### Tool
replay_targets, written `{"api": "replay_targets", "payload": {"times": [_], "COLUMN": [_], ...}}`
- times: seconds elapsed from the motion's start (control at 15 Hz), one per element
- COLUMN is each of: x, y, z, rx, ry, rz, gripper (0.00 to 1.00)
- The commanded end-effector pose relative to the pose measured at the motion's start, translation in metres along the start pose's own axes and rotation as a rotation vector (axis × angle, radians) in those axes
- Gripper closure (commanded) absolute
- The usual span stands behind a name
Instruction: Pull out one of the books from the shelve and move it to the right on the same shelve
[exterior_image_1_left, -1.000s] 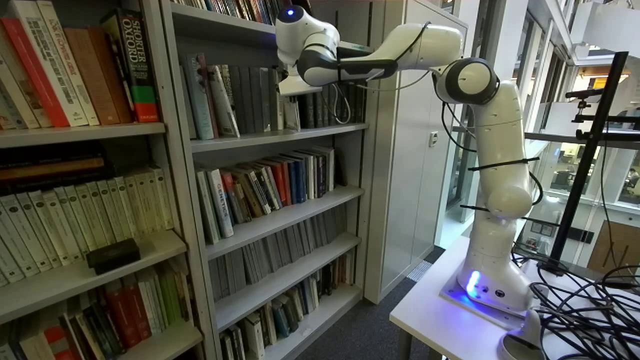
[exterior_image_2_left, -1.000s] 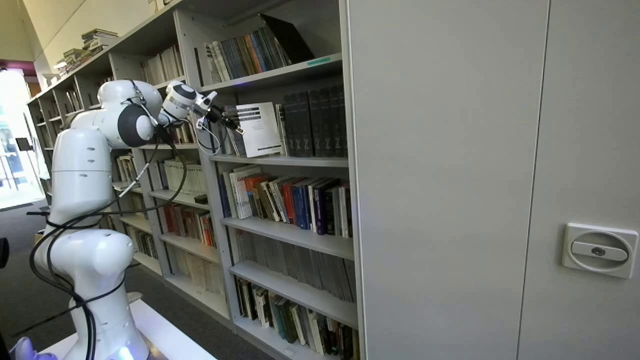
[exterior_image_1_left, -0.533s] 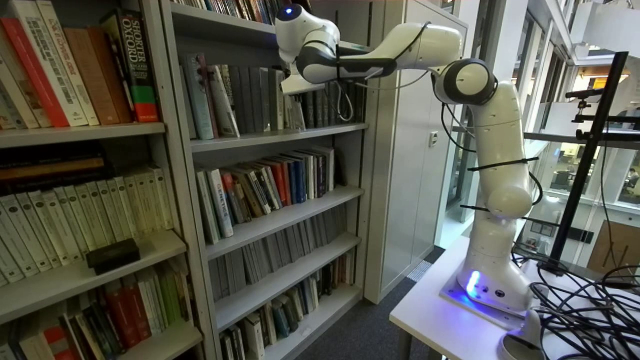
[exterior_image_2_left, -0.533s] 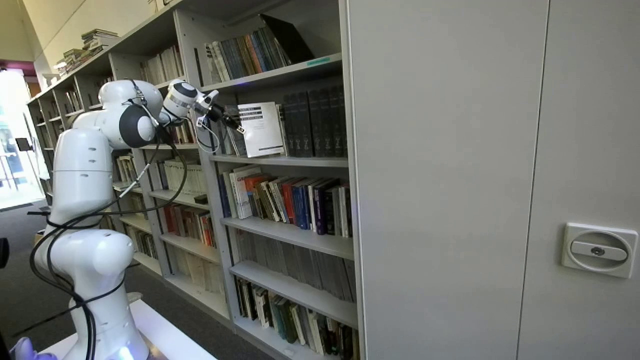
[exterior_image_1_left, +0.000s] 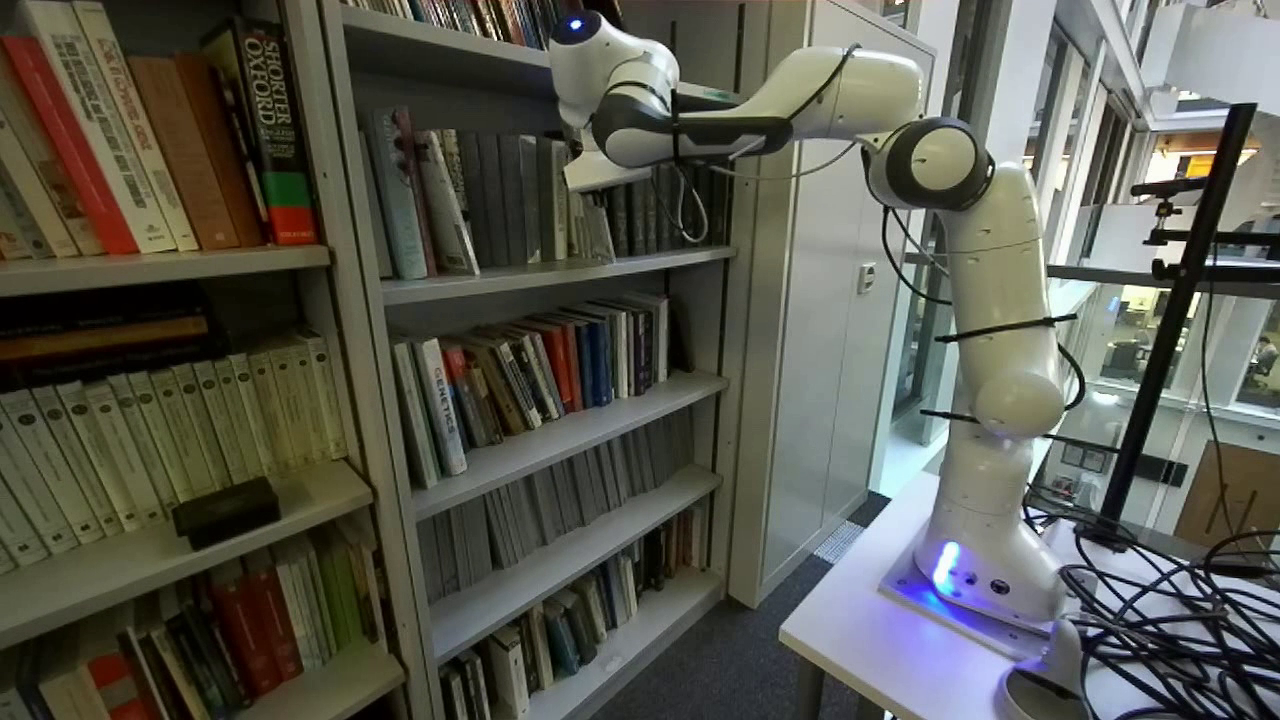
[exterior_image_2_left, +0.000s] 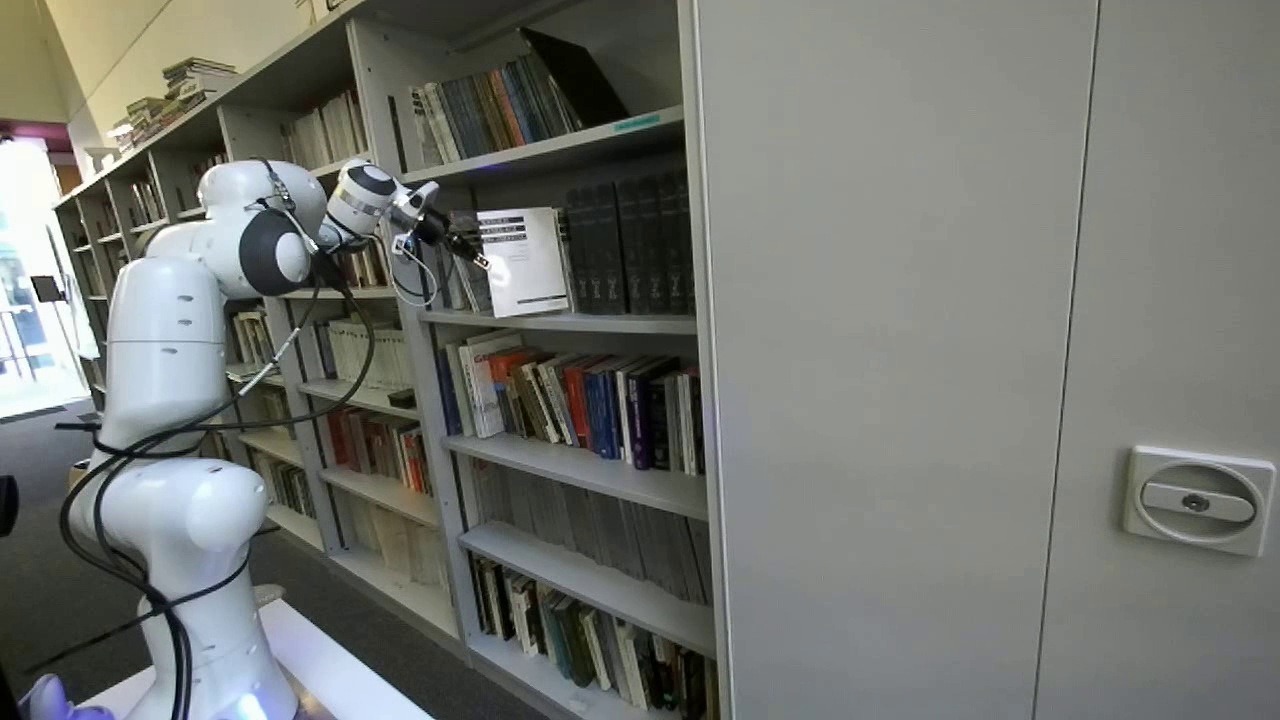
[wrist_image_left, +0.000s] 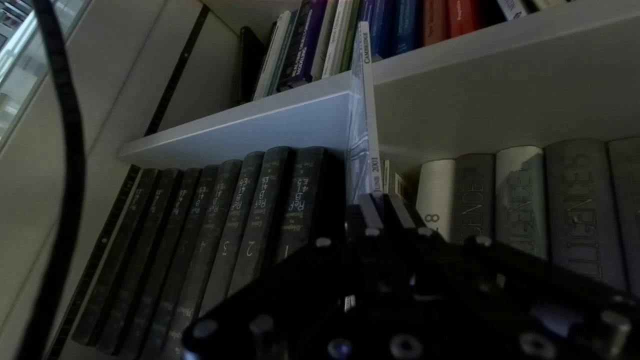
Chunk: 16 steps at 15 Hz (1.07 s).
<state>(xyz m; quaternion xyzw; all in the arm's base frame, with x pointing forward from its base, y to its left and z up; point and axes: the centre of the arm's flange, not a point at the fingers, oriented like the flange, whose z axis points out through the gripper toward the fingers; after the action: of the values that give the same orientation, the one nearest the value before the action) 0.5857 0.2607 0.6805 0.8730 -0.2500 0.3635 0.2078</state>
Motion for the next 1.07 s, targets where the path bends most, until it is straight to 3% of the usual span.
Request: {"api": "replay_targets", "payload": {"times": [0.0,0.53,0.67,1.0], "x": [0.0,0.0,0.001,0.019], "y": [0.0,0.0,-0.001,0.009], "z": [0.0,0.0,0.001,0.012], "rx": [0.0,0.0,-0.005,-0.045], "ry": [0.0,0.0,0.003,0.002], "rz": [0.0,0.0,0.003,0.054], "gripper": [0.93,0.93,0.98,0.98]}}
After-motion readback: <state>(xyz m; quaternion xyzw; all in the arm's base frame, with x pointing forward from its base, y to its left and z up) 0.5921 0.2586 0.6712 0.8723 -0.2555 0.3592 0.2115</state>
